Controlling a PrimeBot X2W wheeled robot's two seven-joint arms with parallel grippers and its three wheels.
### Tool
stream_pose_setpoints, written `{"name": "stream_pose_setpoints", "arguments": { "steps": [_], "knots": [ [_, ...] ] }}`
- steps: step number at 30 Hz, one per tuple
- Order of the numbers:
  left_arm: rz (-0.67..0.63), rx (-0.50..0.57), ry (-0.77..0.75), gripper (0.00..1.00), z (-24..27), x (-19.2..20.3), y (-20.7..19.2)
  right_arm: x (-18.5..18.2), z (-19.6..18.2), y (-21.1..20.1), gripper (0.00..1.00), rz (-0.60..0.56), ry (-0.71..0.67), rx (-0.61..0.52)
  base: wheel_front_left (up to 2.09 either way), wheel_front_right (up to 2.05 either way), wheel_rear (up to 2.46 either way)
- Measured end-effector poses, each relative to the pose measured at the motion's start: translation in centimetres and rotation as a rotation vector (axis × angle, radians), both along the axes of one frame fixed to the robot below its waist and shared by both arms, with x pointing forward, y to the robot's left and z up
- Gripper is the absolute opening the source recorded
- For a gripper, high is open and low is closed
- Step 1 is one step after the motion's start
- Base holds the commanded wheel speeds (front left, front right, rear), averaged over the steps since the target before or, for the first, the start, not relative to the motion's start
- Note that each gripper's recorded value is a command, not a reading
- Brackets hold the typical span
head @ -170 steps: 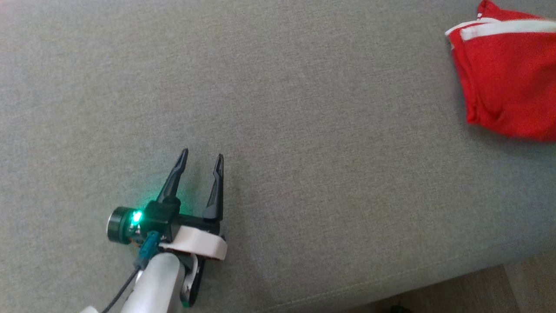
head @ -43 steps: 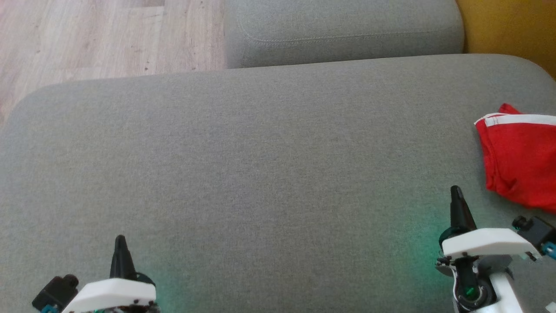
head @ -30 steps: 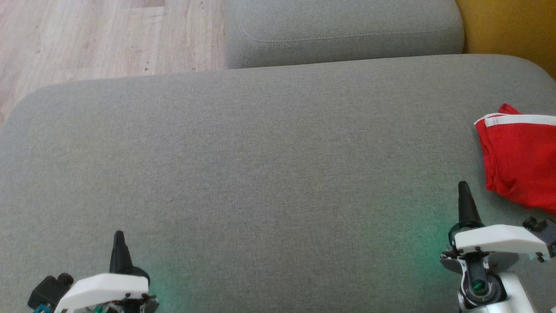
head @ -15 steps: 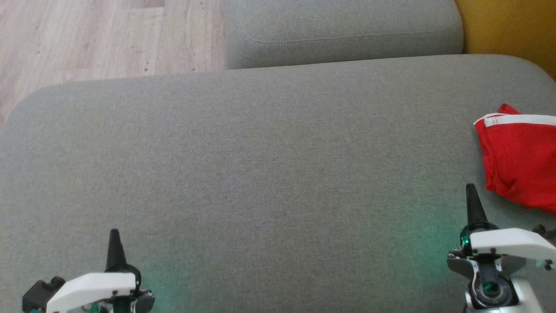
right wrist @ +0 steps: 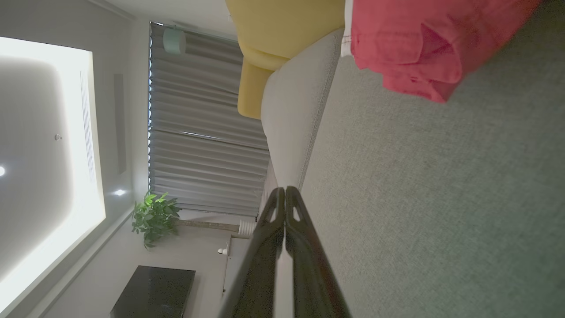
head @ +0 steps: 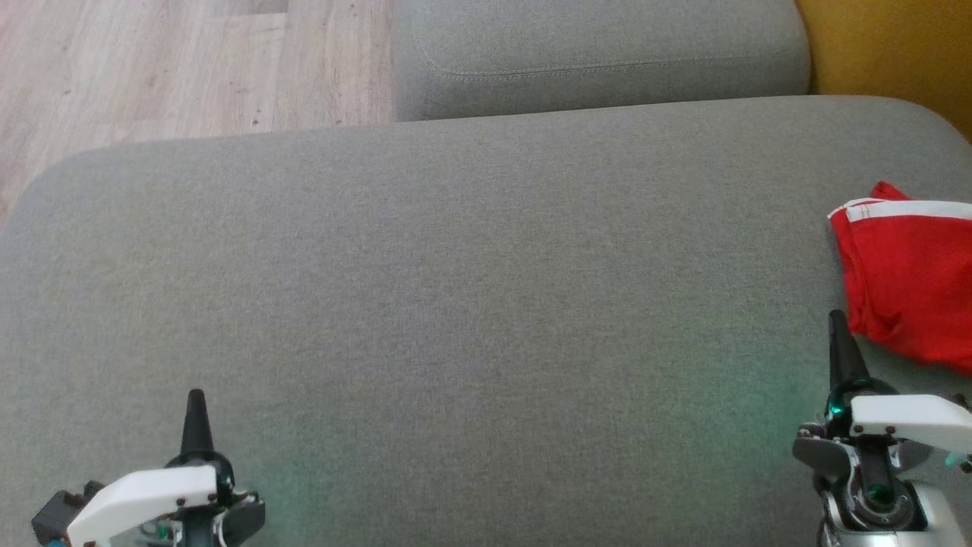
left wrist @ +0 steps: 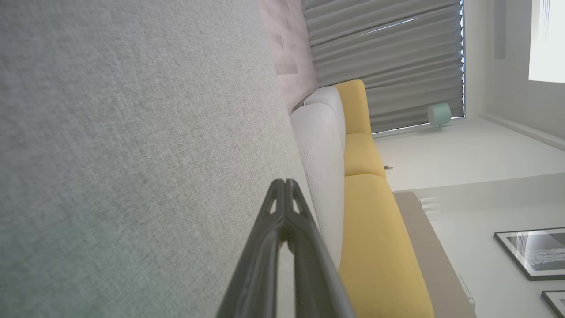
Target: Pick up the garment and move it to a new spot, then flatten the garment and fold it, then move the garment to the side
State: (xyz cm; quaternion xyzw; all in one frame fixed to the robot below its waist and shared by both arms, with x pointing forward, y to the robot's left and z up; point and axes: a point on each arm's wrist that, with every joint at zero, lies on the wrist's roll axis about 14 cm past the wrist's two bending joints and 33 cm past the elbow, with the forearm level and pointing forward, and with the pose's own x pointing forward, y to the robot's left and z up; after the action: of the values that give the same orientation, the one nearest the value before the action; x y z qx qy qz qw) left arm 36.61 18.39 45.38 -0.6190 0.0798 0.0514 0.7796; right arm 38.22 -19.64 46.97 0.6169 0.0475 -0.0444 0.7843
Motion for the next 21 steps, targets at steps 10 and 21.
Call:
{"name": "stream_pose_setpoints", "arguments": {
  "steps": [10, 21],
  "knots": [
    [0.018, -0.113, -0.027, 0.00, 0.7, 0.2, 0.3, 0.1, 1.0, -0.5, 0.00, -0.020, -0.036, 0.115, 0.00, 0.00, 0.00],
    [0.022, -0.231, -0.085, 0.00, 2.2, 0.8, 0.3, -0.2, 1.5, -1.1, 0.00, -0.041, -0.063, 0.237, 0.00, 0.00, 0.00]
  ]
}}
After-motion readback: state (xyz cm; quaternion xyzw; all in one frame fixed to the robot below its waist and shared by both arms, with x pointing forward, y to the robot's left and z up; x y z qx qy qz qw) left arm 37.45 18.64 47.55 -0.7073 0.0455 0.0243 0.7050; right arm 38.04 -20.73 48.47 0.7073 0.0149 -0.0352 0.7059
